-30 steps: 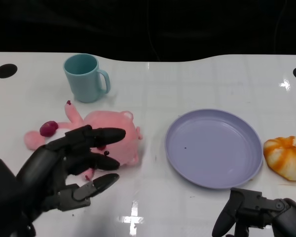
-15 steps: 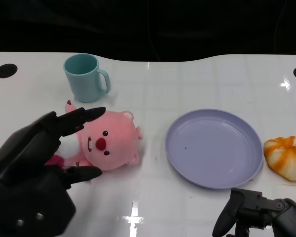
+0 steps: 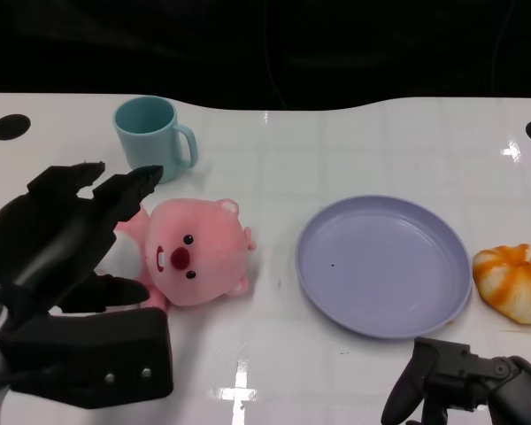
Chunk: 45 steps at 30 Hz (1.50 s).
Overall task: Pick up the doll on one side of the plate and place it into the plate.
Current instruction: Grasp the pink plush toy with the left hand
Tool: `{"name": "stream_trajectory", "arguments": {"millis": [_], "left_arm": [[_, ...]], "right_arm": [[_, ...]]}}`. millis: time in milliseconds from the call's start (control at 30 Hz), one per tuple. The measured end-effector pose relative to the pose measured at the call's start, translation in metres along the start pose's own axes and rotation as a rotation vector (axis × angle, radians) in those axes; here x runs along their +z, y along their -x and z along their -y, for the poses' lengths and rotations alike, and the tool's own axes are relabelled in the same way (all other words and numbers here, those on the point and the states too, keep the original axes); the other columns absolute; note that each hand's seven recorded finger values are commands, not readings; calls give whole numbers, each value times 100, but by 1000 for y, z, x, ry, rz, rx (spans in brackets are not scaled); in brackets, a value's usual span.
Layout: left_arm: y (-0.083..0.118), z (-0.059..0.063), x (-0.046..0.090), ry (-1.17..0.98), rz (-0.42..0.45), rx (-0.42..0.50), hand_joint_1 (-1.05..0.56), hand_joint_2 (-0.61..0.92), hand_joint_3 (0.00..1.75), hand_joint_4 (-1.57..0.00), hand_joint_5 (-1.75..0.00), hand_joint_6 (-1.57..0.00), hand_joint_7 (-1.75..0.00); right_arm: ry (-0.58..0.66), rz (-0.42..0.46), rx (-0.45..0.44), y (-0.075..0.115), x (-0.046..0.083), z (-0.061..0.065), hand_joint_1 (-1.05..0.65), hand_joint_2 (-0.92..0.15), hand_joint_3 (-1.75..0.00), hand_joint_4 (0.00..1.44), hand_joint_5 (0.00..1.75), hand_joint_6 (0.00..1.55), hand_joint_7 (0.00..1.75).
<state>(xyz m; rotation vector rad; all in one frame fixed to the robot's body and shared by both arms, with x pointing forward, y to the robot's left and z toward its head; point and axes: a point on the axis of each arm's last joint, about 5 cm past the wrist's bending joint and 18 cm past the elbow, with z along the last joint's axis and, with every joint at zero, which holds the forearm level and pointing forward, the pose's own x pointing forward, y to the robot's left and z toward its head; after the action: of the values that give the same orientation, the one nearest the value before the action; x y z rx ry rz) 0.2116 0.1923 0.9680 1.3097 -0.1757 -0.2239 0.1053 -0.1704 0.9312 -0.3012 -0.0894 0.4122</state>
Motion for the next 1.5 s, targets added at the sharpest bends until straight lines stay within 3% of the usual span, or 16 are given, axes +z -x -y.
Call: {"name": "stream_trajectory", "arguments": {"millis": [600, 1000, 1500], "left_arm": [[-49, 24, -15, -165, -96, -201, -72, 90, 0, -1, -28, -22, -1], [-76, 42, -9, -232, -105, -300, -71, 92, 1, -1, -23, -19, -1], [-109, 63, -6, -196, -204, -453, -70, 92, 4, -10, -18, -25, -2]], "right_arm": [[6, -4, -2, 1, 0, -1, -5, -52, -113, 66, 166, 61, 132], [9, 3, -2, 1, 2, -2, -6, -52, -112, 67, 167, 61, 132], [6, -1, -3, 4, 3, -3, -6, -51, -113, 68, 168, 61, 132]]}}
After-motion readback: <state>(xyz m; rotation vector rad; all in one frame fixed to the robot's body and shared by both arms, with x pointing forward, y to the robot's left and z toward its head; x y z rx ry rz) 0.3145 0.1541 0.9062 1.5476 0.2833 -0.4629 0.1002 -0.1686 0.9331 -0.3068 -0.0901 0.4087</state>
